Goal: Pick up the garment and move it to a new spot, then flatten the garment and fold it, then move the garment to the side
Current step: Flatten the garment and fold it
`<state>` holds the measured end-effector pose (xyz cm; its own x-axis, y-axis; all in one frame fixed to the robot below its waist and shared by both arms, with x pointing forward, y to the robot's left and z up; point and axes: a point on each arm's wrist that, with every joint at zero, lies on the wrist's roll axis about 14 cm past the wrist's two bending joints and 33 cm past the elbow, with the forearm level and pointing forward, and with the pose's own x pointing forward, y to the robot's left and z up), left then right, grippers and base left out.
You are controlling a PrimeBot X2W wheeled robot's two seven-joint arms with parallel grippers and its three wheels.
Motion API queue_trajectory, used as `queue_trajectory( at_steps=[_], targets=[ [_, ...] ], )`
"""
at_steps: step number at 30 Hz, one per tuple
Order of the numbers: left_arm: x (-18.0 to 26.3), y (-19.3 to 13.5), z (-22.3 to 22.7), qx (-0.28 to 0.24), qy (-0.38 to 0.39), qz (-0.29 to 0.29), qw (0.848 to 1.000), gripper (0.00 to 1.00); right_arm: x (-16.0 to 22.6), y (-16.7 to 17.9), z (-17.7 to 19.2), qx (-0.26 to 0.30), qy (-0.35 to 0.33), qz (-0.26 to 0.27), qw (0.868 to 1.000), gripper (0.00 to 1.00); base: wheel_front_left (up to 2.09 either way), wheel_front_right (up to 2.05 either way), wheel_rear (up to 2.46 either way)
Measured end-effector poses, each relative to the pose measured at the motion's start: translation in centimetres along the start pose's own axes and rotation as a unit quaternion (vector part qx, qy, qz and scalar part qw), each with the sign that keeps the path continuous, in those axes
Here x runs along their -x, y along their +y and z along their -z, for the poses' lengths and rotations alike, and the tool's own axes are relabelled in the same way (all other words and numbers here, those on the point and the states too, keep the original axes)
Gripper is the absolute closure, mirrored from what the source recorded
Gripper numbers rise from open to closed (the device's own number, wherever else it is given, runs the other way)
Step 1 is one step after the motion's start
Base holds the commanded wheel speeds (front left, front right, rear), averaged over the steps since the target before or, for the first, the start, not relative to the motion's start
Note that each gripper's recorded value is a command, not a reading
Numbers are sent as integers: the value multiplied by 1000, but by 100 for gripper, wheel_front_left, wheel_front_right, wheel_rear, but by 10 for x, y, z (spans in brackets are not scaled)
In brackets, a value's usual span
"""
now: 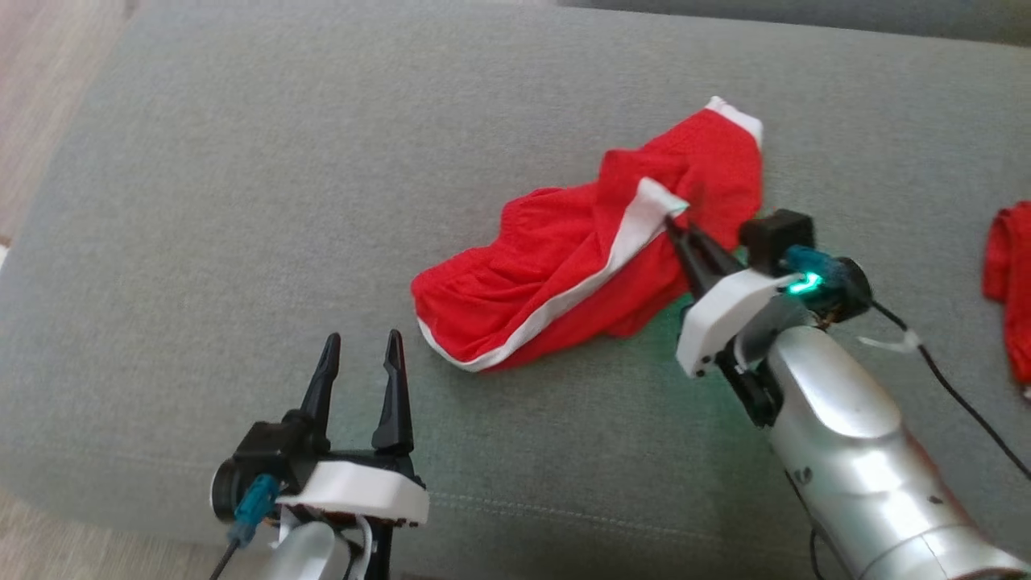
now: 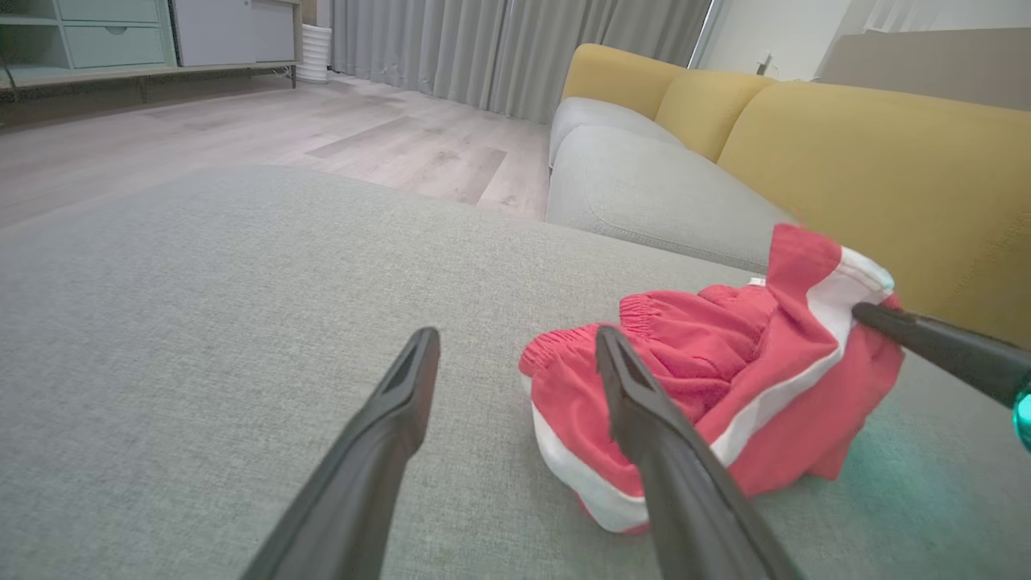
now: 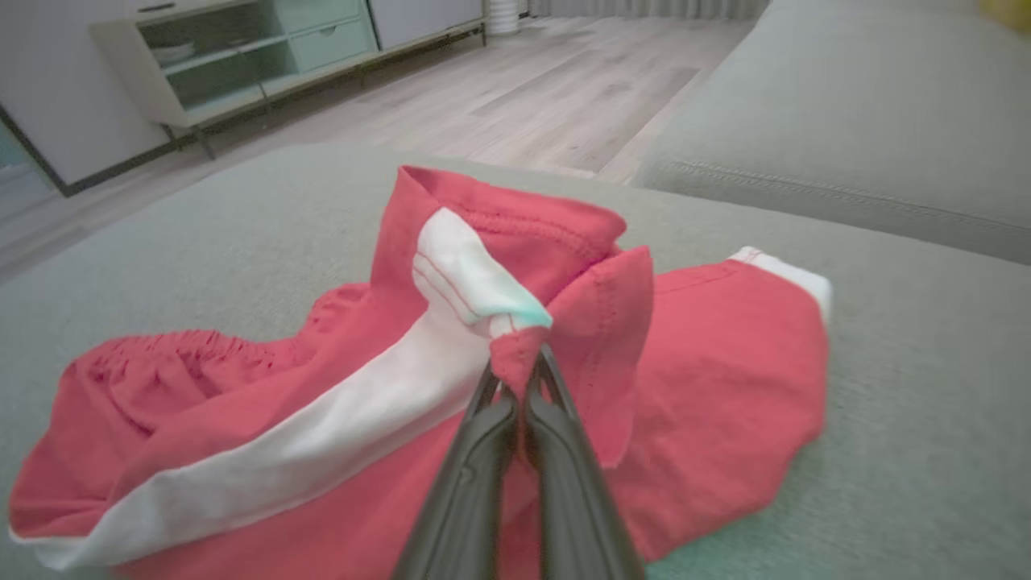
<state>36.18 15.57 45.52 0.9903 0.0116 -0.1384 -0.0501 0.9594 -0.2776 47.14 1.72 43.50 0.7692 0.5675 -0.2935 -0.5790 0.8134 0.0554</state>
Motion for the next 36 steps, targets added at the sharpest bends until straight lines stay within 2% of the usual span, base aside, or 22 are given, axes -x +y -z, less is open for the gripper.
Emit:
queue_trajectory(
  at_steps=[4, 12, 18, 19, 20, 21, 22, 30, 36],
  targets=[
    [-1, -6, 1, 1, 1, 10, 1000, 0, 19, -22, 5, -40, -15, 43, 998, 100, 0, 0, 0],
    [-3, -16, 4, 2, 6, 25, 1000, 0, 79, -59, 71, -121, 20, 140, 982, 100, 0, 0, 0],
    [-3, -25, 4, 3, 6, 43, 999, 0, 100, -63, 74, -146, 5, 163, 976, 99, 0, 0, 0],
    [-2, -27, 6, 3, 8, 46, 999, 0, 102, -62, 75, -150, 2, 165, 975, 83, 0, 0, 0],
    [-1, -29, 8, 4, 10, 50, 999, 0, 105, -62, 75, -152, 1, 167, 974, 60, 0, 0, 0],
    [1, -30, 10, 3, 14, 53, 999, 0, 108, -62, 75, -152, -2, 169, 974, 20, 0, 0, 0],
    [2, -33, 13, 3, 18, 58, 998, 0, 110, -62, 75, -152, -5, 171, 973, 0, 0, 0, 0],
    [10, -42, 24, -2, 38, 80, 996, 0, 136, -69, 73, -152, -27, 198, 968, 0, 0, 0, 0],
    [14, -50, 50, -30, 96, 117, 988, 0, 160, -80, 51, -148, -81, 225, 960, 0, 0, 0, 0]
  ],
)
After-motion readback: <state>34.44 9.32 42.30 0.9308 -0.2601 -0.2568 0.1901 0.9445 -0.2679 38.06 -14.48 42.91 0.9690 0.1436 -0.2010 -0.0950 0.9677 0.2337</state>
